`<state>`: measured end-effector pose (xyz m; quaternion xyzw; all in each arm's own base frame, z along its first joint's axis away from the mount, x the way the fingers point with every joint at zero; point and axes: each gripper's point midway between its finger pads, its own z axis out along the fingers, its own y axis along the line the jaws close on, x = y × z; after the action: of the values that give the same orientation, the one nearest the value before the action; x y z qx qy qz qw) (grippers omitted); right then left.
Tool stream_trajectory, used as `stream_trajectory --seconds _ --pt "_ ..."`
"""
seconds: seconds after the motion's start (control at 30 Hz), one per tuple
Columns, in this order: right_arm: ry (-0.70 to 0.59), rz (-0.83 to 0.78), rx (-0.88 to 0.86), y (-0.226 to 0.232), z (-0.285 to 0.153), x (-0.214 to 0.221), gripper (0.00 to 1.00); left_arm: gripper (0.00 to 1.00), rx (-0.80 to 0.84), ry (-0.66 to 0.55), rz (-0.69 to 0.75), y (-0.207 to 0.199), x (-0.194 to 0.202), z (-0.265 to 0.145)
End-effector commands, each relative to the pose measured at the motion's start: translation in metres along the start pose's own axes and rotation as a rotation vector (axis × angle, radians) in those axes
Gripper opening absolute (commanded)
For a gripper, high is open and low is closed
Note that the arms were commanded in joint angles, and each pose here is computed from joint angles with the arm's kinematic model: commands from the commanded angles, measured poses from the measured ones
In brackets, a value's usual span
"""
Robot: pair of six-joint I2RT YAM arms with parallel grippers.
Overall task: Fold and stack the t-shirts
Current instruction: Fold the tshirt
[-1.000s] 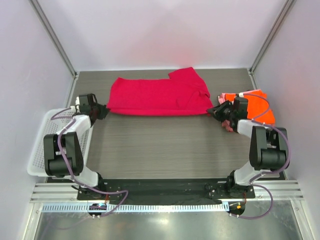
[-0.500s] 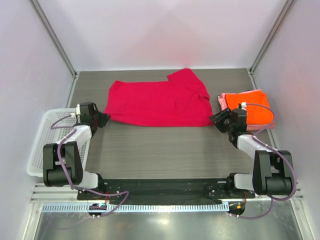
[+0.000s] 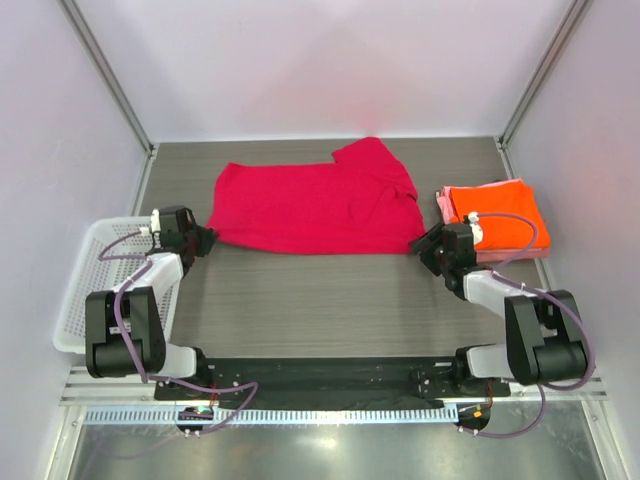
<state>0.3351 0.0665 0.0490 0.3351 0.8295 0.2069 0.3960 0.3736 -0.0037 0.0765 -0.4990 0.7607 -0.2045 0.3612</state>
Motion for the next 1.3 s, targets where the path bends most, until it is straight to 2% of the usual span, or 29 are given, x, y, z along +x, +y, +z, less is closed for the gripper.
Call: stream_trajectory --seconds 0.0,0.13,0.23,0.27,0.33,0.37,0.4,0.43,0.53,0.63,0.73,0.9,0.93,1.03,1.27 --pt "-0.065 0.039 0.016 0.001 0.013 -0.009 0.60 0.00 -0.055 -0.037 -0.003 0.016 -0.008 -0.002" --pt "-0.080 0.041 0.055 0.000 0.028 -0.003 0.56 0.00 -0.053 -0.036 -0.012 0.015 -0.009 -0.002" --pt "-0.112 0.071 0.126 -0.013 0.034 -0.006 0.47 0.00 -0.059 -0.040 -0.024 0.017 -0.010 -0.003" --pt "-0.180 0.071 0.173 -0.021 0.031 -0.018 0.41 0.00 -0.066 -0.045 -0.032 0.021 -0.013 -0.003" --pt "-0.225 0.072 0.222 -0.030 0.026 -0.026 0.34 0.00 -0.074 -0.051 -0.042 0.024 -0.015 -0.004" --pt "-0.280 0.069 0.271 -0.038 0.022 -0.037 0.24 0.00 -0.082 -0.056 -0.051 0.029 -0.018 -0.004" --pt "-0.302 0.067 0.288 -0.040 0.020 -0.042 0.21 0.00 -0.088 -0.061 -0.057 0.031 -0.021 -0.004" --pt "-0.318 0.054 0.312 -0.043 0.018 -0.045 0.21 0.00 -0.096 -0.064 -0.062 0.035 -0.023 -0.004" --pt "-0.348 0.005 0.367 -0.046 0.016 -0.057 0.33 0.00 -0.107 -0.070 -0.075 0.041 -0.029 -0.004" --pt "-0.354 0.003 0.370 -0.048 0.016 -0.057 0.29 0.00 -0.116 -0.070 -0.073 0.044 -0.030 -0.001" --pt "-0.362 -0.007 0.365 -0.048 0.015 -0.056 0.28 0.00 -0.122 -0.066 -0.072 0.047 -0.028 0.001" --pt "-0.388 -0.084 0.335 -0.027 0.007 -0.050 0.35 0.00 -0.119 -0.029 -0.059 0.050 -0.021 0.005" --pt "-0.415 -0.088 0.331 -0.022 0.001 -0.055 0.40 0.00 -0.117 -0.021 -0.056 0.050 -0.019 0.004" --pt "-0.431 -0.122 0.287 -0.009 -0.010 -0.054 0.42 0.00 -0.107 -0.014 -0.038 0.049 -0.017 0.002" --pt "-0.347 -0.152 0.231 0.005 0.001 -0.042 0.49 0.00 -0.130 -0.017 -0.002 0.056 -0.016 -0.006"
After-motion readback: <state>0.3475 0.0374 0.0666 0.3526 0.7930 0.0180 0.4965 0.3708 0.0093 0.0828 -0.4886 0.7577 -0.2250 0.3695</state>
